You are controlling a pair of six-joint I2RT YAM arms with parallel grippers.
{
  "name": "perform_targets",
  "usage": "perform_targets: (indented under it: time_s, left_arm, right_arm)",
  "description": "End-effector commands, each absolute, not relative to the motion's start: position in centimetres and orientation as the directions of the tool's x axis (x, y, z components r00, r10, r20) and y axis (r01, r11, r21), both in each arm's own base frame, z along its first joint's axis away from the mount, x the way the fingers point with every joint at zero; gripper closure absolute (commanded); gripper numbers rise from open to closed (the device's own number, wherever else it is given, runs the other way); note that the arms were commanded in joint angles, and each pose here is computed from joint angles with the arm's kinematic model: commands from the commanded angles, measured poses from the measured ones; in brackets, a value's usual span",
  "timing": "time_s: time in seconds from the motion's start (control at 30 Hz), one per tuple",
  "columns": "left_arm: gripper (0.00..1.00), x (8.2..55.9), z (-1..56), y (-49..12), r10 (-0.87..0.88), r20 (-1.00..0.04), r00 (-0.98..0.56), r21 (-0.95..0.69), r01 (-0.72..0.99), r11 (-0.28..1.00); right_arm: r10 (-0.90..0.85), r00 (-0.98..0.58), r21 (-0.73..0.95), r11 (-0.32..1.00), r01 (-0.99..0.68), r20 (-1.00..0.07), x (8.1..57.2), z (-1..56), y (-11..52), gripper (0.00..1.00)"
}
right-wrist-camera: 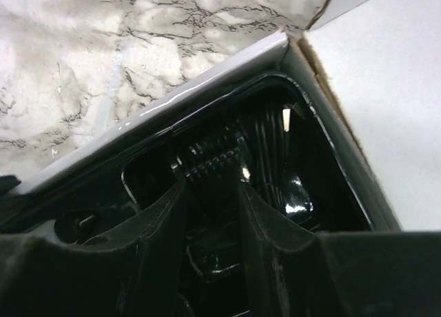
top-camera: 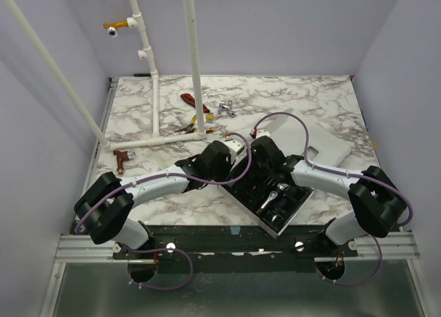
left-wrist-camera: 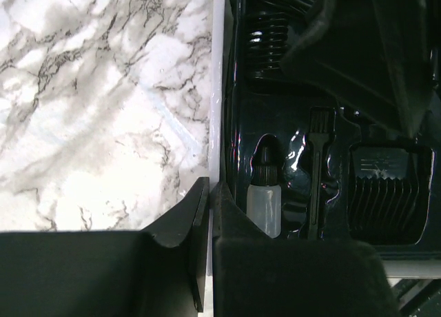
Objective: Sort the hair-cutting tools
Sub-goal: Adjust the storage box at the center of the board.
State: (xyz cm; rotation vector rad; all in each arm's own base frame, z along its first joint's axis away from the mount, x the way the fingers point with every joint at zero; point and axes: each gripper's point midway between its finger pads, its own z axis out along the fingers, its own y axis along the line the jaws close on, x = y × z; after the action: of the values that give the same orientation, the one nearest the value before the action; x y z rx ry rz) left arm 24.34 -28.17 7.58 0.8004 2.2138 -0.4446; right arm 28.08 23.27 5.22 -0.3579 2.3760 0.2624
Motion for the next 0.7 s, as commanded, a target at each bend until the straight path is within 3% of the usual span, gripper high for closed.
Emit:
perform_targets:
  time_s: [0.0, 0.3, 0.5, 0.67]
  left_arm:
    - [1.0, 25.4, 5.8, -28.2, 0.482, -0.69, -0.541, -0.034, 0.689, 0.724]
    - [0.99, 29.6, 7.7, -29.3, 0.413, -0.737, -0.535, -0.036, 0.642, 0.766]
    - [0.58, 30.8, 10.8, -29.2, 0.374, -0.763, -0.527, -0.032, 0.609, 0.793]
    - [0.48, 29.8, 13.4, -28.5, 0.315, -0.777, -0.545, -0.072, 0.574, 0.815]
  right_arm:
    - [-0.118, -0.68, 0.096, 0.959, -0.267, -0.723, 28.5, 6.4, 22.6, 0.6]
    - [-0.03, -0.631, 0.095, 0.982, -0.165, -0.775, 29.1, 8.7, 20.8, 0.57]
    - [0.001, -0.608, 0.099, 0.987, -0.127, -0.794, 29.4, 9.7, 20.3, 0.54]
    - [0.035, -0.59, 0.124, 0.986, -0.11, -0.806, 29.5, 10.9, 20.1, 0.51]
